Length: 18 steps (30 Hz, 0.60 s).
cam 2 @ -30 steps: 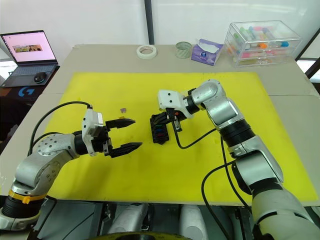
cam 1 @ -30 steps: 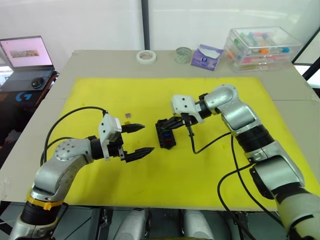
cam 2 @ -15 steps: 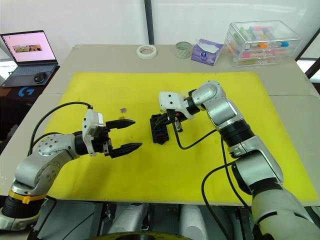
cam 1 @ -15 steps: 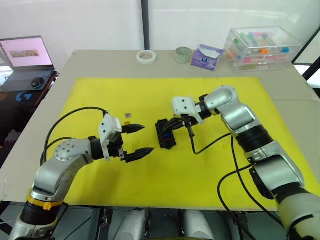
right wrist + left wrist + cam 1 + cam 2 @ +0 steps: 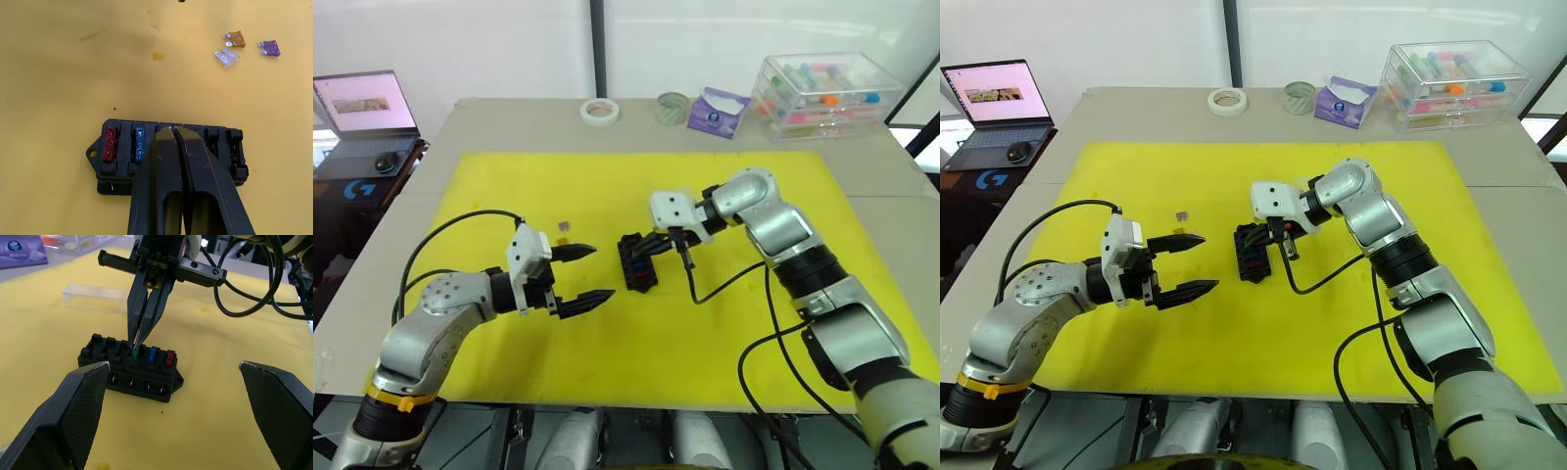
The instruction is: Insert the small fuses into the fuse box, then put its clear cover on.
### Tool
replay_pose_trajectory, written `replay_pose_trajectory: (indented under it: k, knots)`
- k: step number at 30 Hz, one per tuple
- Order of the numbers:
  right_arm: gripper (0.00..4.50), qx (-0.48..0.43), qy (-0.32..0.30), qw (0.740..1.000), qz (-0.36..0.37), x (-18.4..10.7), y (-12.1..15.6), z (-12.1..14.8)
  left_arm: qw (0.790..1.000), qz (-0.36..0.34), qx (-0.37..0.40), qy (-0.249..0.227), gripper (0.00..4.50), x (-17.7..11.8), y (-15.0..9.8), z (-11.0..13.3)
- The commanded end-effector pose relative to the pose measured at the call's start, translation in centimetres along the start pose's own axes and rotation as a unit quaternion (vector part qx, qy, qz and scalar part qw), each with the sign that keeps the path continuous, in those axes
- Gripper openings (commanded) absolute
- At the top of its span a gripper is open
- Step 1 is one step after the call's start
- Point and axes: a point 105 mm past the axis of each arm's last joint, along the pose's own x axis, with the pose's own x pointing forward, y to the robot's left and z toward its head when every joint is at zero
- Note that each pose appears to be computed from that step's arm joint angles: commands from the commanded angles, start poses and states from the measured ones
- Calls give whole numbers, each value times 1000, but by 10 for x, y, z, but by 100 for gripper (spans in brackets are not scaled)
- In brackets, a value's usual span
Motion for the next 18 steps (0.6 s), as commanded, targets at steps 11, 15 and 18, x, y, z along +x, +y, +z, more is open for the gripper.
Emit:
replay_pose_trajectory:
  k: [11,15,18]
  knots:
    - [3,-12,46,999,20,9,8,-12,1000,3,18,-6,450,-3,-1,7]
    - [3,-19,59,998,26,11,12,-18,1000,4,18,-6,450,-4,-1,7]
    - [3,-23,66,997,24,12,12,-20,1000,5,18,-6,450,-4,-1,7]
